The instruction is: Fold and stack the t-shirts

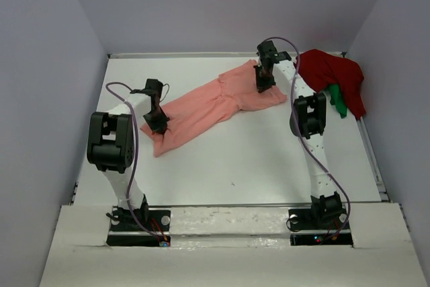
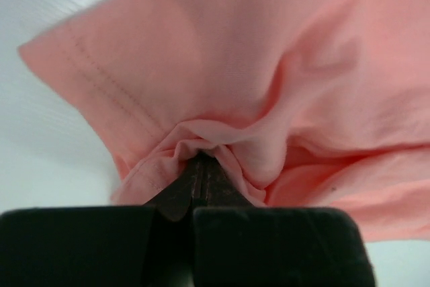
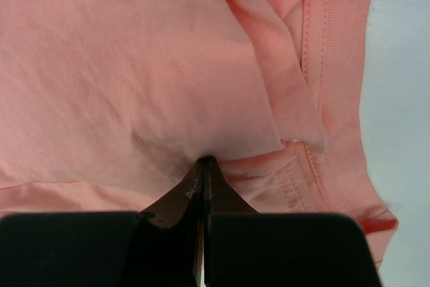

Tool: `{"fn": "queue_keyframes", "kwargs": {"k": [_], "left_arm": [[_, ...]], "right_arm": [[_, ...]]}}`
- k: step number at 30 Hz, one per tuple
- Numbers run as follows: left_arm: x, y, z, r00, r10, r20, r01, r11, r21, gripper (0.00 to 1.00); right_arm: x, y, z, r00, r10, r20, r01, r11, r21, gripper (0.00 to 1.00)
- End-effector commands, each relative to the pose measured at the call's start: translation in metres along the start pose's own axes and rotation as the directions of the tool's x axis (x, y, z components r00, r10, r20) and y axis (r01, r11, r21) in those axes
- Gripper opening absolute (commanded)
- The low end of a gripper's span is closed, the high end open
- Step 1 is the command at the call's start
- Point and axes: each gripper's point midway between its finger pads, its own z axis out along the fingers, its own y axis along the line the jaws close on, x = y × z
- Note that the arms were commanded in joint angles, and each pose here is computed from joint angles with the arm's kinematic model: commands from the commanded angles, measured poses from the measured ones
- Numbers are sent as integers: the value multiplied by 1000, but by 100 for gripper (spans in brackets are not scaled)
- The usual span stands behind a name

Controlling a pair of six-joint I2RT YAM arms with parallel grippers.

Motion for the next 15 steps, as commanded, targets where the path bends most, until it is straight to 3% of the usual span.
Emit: {"fn": "queue_keyframes", "kwargs": {"k": [1, 15], "left_arm": [[67, 0, -7, 984, 40, -176, -37, 999, 18, 0], [182, -19, -22, 931, 204, -302, -186, 979, 86, 0]], "right_arm": [[15, 4, 15, 997, -35, -63, 29, 996, -82, 0], [-1, -29, 23, 1000, -16, -26, 13, 996, -85, 0]]}}
